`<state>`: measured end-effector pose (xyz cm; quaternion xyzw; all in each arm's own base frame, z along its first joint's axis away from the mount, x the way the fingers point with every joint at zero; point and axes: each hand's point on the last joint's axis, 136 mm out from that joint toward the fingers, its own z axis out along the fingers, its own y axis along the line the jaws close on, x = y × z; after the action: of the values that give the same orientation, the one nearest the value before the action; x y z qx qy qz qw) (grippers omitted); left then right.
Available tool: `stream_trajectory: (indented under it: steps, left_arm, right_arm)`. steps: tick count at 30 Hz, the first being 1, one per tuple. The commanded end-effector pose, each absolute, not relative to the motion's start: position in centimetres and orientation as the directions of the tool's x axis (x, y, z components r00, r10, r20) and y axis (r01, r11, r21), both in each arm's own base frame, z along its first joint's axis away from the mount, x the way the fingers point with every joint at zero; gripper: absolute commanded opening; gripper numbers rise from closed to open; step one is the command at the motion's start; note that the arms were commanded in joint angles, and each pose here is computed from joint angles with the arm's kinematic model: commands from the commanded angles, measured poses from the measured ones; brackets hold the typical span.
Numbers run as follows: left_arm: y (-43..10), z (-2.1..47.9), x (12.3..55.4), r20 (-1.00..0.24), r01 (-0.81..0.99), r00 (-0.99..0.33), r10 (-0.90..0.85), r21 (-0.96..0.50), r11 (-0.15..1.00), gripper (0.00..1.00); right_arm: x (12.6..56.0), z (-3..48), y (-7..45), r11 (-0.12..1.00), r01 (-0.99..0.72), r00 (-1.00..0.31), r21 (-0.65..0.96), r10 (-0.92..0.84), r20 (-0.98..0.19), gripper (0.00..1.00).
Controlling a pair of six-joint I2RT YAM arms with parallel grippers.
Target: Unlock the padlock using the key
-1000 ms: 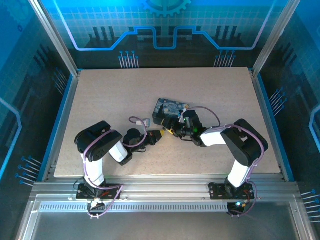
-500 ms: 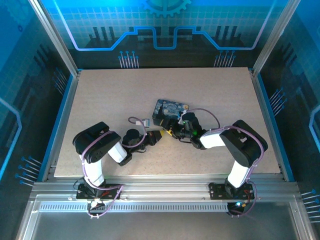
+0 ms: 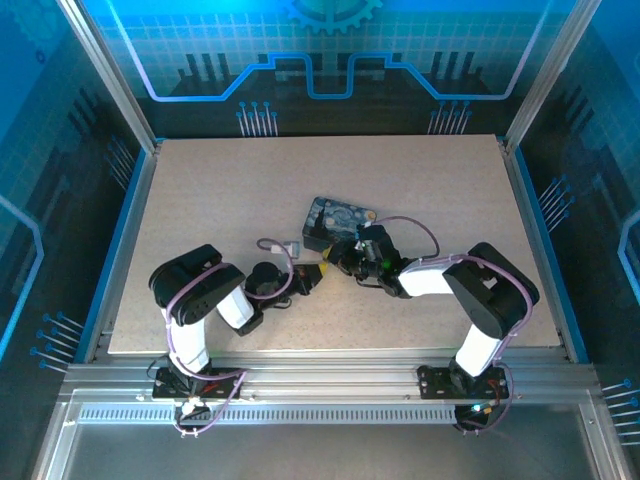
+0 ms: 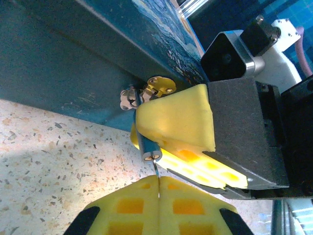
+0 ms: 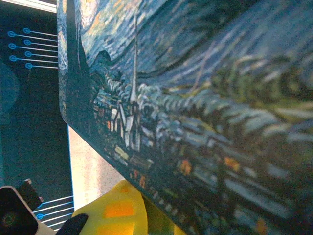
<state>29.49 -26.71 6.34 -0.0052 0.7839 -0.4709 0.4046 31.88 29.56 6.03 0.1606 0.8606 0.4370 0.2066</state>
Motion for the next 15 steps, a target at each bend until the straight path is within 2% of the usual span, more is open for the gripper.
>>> stream_trajectory:
  steps: [1, 9, 15]
  left_arm:
    - [-26.1, 4.1, 28.9, -0.679, 0.384, -0.662, -0.318, -0.671, 0.634, 0.0]
    - [-25.3, 3.6, 28.6, -0.781, 0.441, -0.596, -0.186, -0.512, 0.737, 0.0]
    - [-27.1, 4.8, 27.9, -0.872, 0.55, -0.488, 0.035, -0.276, 0.789, 0.0]
  right_arm:
    - [28.9, 3.3, 29.2, 0.619, 0.213, -0.898, 0.756, 0.429, -0.098, 0.0]
    - [28.1, 2.6, 28.4, 0.725, 0.199, -0.916, 0.659, 0.378, -0.138, 0.0]
    - [28.0, 2.6, 28.0, 0.785, 0.179, -0.925, 0.593, 0.341, -0.171, 0.0]
